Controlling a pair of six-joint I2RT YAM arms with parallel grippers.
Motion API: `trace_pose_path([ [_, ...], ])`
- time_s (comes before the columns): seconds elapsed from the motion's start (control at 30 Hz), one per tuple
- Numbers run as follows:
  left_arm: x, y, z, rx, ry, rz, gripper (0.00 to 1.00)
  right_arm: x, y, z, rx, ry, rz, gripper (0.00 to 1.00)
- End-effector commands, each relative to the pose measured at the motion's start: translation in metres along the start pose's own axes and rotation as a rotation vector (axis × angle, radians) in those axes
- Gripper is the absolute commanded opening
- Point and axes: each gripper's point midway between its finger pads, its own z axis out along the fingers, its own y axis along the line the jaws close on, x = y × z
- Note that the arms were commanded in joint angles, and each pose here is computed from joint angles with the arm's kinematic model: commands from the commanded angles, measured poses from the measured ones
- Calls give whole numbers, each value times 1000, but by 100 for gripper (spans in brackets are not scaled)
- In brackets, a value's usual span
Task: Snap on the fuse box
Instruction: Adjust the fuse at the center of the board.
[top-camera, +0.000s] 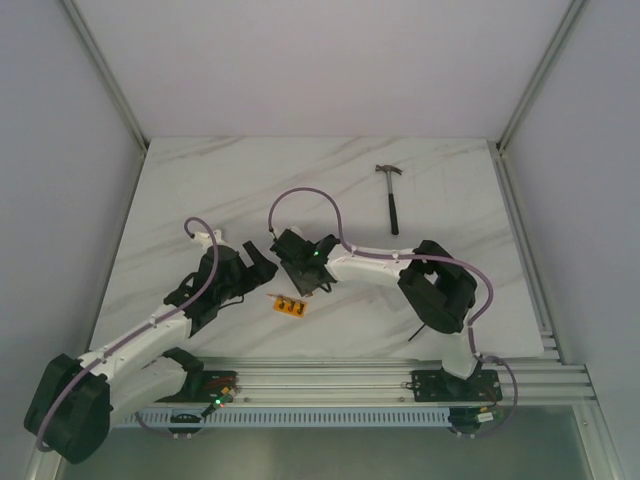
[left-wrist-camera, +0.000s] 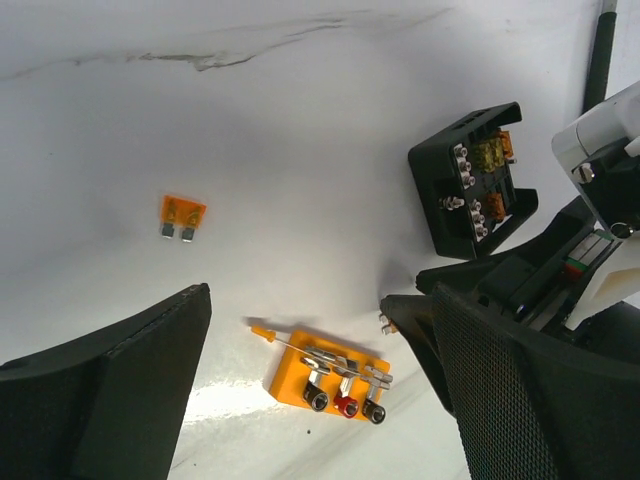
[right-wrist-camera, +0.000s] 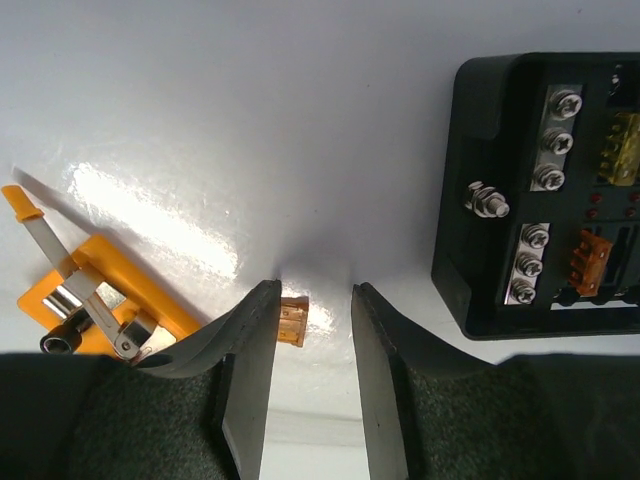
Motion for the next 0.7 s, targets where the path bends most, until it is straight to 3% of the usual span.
trace_pose_path([
  [0.0, 2, 14, -1, -51, 0, 22, 100, 13, 1, 3, 2, 53, -11, 42],
  [0.47, 0, 7, -1, -32, 8, 24, 100, 56, -45, -27, 104, 132, -33, 49],
  [0.67, 2, 5, -2, -23, 16, 16, 100, 43, -41, -38, 124, 113, 144, 53],
])
